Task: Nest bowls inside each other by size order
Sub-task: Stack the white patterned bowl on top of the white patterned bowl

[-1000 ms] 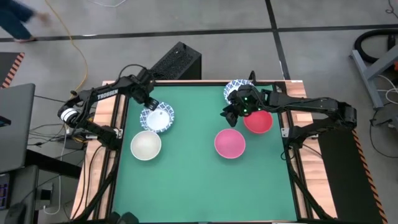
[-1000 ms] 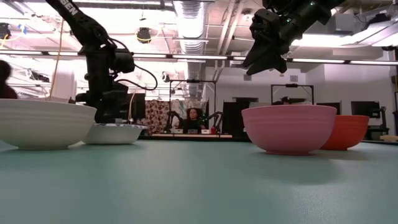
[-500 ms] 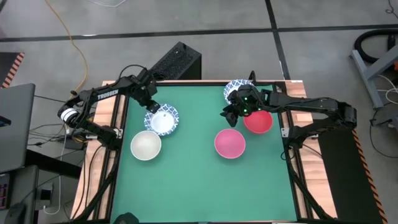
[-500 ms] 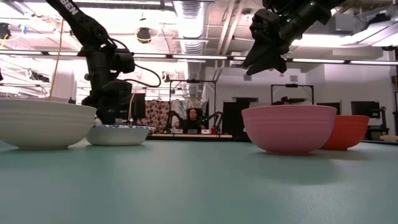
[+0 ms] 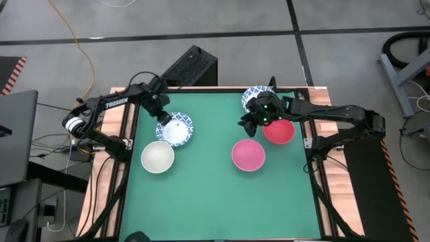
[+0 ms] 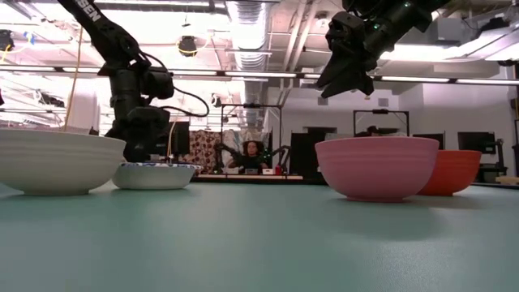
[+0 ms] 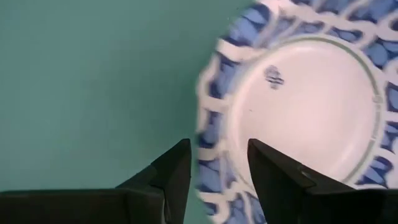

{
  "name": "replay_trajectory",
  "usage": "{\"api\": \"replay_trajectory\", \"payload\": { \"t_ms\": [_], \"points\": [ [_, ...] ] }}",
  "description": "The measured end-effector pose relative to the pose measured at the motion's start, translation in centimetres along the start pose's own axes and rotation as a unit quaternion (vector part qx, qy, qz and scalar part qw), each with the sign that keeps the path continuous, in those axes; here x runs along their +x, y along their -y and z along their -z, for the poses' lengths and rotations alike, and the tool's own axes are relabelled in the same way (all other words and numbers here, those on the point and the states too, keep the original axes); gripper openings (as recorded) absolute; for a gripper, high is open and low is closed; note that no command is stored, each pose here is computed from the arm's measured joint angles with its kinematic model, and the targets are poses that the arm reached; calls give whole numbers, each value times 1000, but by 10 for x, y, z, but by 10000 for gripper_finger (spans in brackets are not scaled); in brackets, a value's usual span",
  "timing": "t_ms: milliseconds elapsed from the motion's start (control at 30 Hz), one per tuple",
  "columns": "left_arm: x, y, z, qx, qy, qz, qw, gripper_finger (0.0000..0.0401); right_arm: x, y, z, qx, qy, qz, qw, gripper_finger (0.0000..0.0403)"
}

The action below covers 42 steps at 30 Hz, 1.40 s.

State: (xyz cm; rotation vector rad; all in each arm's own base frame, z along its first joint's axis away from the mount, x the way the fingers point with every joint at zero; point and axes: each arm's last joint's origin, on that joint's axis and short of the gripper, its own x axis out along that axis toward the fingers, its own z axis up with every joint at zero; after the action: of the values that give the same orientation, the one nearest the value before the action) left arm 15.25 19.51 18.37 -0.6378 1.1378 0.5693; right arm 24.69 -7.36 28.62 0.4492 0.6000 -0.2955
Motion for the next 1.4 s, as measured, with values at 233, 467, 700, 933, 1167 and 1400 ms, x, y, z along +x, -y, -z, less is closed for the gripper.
{"api": "replay_trajectory", "payload": {
  "t_ms": [233, 467, 700, 933, 1167, 1400],
  "points": [
    [10, -3, 11, -5, -12, -3, 1000, 151, 0, 0, 0, 0, 0, 0, 1000, 175],
    [14, -3, 14, -16, -11, 1, 1000, 136, 0, 0, 0, 0, 0, 0, 1000, 175],
    [14, -2, 13, -30, -4, 8, 1000, 27, 3, 5, 5, 38, 20, 72, 996, 175],
    [12, 5, 7, -52, 7, 44, 998, 8, 5, 14, 10, 97, 26, 113, 988, 175],
    [-1, 23, -17, -41, 62, 60, 995, 2, 6, 8, 2, 108, 68, 85, 988, 175],
    [-23, 45, -42, -15, 113, 78, 990, 2, 6, 2, -1, 105, 87, 65, 989, 175]
  ]
}}
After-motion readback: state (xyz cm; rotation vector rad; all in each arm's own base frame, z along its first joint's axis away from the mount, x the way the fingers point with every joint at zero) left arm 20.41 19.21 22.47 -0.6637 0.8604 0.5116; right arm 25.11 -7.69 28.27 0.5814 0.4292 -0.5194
